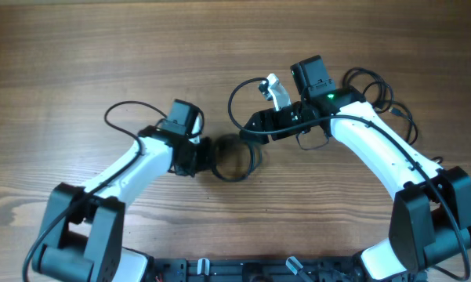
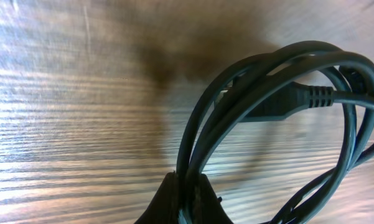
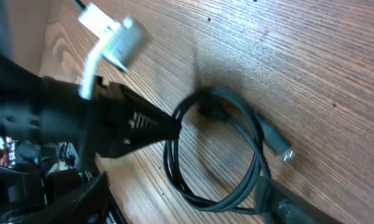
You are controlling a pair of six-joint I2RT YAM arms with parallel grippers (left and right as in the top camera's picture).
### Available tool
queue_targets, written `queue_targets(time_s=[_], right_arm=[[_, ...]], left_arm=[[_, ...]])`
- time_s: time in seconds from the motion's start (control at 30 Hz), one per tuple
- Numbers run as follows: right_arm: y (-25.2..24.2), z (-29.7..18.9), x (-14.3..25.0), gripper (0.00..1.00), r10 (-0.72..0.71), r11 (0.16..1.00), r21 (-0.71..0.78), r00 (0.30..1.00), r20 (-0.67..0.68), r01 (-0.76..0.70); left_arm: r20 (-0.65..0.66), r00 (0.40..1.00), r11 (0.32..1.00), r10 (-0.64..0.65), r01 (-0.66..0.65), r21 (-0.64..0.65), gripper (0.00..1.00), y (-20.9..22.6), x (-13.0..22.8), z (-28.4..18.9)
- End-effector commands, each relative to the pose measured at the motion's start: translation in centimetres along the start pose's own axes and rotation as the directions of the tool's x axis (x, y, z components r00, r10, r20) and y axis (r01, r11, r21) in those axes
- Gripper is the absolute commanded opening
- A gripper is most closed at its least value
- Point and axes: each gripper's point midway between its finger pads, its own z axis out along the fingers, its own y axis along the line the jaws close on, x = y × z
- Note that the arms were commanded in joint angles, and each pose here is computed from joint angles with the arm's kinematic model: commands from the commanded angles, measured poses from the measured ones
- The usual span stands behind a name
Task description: Untangle cables
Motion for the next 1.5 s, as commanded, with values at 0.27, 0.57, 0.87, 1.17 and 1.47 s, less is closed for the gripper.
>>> queue_targets(time_s=[0.27, 0.57, 0.87, 1.17, 1.47], right_arm=[[-0.3, 0.4, 0.6, 0.61, 0.291, 0.957, 0.014, 0.956, -0.021, -0.291], [3.1, 1.1, -0.8, 0.57, 0.227, 0.965, -0.129, 0.974, -0.015, -0.227], [4.1, 1.1, -3.0, 0.18, 0.158, 0.975, -0.169, 0.985, 0.063, -0.146], [4.3, 1.1, -3.6, 0.40, 0.188, 0.969, -0.181, 0.979, 0.077, -0.171], [3.8, 1.1, -4.4, 0.36, 0.194, 0.973, -0.151, 0.974, 0.116, -0.176]], left_arm=[[-0.125, 0.921, 0.810, -0.370, 0.386, 0.442, 0.04, -3.0, -4.8, -7.5], [-0.131, 0.943, 0.801, -0.305, 0.329, 0.501, 0.04, -4.2, -4.7, -8.1], [-0.146, 0.963, 0.788, -0.229, 0.271, 0.553, 0.04, -5.7, -4.1, -8.6], [-0.122, 0.976, 0.792, -0.180, 0.217, 0.571, 0.04, -6.9, -4.1, -8.5], [-0.125, 0.985, 0.805, -0.117, 0.168, 0.570, 0.04, -8.0, -2.9, -8.0]])
